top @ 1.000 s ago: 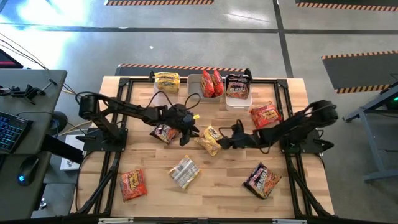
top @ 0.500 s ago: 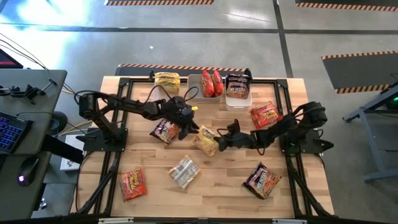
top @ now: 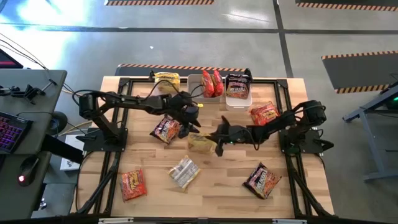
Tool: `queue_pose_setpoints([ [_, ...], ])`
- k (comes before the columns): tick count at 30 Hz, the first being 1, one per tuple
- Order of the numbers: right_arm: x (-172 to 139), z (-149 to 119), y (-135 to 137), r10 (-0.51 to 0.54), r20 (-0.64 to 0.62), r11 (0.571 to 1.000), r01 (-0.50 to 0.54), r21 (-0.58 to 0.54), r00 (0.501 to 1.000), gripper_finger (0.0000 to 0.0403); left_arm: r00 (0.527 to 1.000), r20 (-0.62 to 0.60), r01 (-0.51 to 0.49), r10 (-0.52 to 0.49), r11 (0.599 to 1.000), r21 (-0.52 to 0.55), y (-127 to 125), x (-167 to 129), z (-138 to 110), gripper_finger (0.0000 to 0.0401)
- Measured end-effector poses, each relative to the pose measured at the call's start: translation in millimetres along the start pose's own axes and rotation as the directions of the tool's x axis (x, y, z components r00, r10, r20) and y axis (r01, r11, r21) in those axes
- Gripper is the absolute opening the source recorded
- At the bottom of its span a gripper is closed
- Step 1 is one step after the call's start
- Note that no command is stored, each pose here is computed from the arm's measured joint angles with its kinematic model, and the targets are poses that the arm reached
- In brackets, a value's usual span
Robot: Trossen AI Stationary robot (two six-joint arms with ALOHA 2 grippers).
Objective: Sort Maruchan noodles
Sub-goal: Put the top yellow noodle pack into the transparent bin
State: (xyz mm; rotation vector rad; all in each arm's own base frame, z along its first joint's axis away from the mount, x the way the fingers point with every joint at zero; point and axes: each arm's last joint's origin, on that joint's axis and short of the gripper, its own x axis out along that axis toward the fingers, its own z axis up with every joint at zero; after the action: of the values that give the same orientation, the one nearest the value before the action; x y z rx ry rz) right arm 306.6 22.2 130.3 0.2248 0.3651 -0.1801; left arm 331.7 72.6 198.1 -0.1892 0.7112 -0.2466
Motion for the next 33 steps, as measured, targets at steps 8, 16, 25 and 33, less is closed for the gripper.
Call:
queue_pose_setpoints([
  [8,17.0,30.1,13.5,0.009,-0.07,0.973,-0.025,-0.227,0.998,0.0001,0.987,-0.16,0.015,-0.006,0.998,0.054,-19.6,-5.0,14.9,0.0228],
  [16,20.6,43.3,18.4,0.018,-0.041,0.962,-0.028,-0.272,0.999,0.0,0.96,-0.261,-0.082,0.097,0.994,0.068,-30.8,1.1,7.4,0.025],
  [25,20.6,44.4,18.7,0.021,-0.03,0.962,-0.028,-0.271,0.999,0.0,0.956,-0.274,-0.083,0.108,0.991,0.102,-42.6,5.9,6.9,0.0244],
  [33,20.6,46.2,19.2,0.026,-0.012,0.963,-0.028,-0.269,1.0,0.0,0.95,-0.294,-0.077,0.106,0.991,0.108,-47.6,16.8,2.9,0.0211],
])
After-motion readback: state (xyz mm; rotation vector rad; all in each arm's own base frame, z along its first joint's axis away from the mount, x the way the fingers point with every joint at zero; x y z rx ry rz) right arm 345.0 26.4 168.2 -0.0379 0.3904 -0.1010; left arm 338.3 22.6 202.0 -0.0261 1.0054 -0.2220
